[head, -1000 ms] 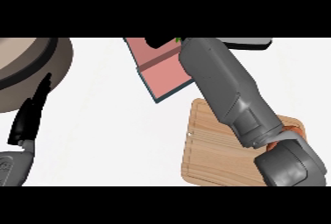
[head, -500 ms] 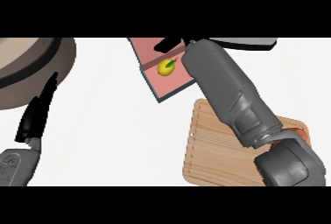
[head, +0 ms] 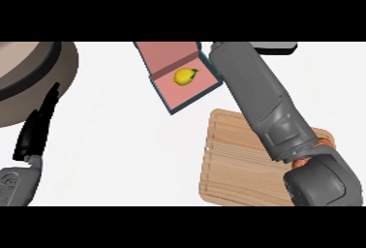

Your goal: Pick the lemon from the cutting board and place it in the cardboard box

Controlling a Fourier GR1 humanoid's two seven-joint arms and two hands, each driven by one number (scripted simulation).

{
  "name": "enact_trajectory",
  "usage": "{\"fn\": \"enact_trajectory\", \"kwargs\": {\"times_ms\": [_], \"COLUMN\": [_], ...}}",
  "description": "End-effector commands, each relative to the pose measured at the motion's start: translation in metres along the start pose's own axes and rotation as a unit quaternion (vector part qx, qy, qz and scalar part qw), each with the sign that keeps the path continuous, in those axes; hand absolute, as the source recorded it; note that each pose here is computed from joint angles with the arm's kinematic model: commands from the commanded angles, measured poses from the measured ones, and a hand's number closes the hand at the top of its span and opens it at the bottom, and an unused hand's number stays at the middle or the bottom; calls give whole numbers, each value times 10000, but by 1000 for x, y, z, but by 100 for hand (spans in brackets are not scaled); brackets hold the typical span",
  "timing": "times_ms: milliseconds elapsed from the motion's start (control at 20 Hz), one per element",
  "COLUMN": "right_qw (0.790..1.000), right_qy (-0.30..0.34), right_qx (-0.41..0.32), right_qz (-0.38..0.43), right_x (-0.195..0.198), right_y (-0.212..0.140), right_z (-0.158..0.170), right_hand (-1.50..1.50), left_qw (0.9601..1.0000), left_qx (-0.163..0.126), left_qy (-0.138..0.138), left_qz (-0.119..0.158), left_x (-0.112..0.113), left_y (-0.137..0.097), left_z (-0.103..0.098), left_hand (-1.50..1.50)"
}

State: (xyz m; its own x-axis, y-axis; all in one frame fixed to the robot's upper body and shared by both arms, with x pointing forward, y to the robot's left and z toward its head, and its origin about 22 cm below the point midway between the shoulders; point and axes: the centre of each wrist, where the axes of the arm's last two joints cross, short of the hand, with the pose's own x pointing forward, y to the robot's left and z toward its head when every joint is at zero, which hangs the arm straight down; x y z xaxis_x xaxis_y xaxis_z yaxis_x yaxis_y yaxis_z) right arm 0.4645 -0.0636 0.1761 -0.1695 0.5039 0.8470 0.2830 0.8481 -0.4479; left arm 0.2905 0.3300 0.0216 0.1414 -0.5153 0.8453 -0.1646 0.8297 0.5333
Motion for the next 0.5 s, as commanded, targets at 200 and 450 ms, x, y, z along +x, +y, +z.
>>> {"fn": "enact_trajectory", "kwargs": {"times_ms": [200, 450], "right_qw": [9964, 9967], "right_qy": [-8, 190], "right_qx": [-243, -386], "right_qz": [-807, -685], "right_x": [-31, -79], "right_y": [-44, -102], "right_z": [-19, -31], "right_hand": [-150, -150], "left_qw": [9994, 9991], "left_qx": [189, 249], "left_qy": [276, 331], "left_qz": [-55, -49], "left_x": [-5, -25], "left_y": [22, 33], "left_z": [1, 21], "left_hand": [0, 0]}}
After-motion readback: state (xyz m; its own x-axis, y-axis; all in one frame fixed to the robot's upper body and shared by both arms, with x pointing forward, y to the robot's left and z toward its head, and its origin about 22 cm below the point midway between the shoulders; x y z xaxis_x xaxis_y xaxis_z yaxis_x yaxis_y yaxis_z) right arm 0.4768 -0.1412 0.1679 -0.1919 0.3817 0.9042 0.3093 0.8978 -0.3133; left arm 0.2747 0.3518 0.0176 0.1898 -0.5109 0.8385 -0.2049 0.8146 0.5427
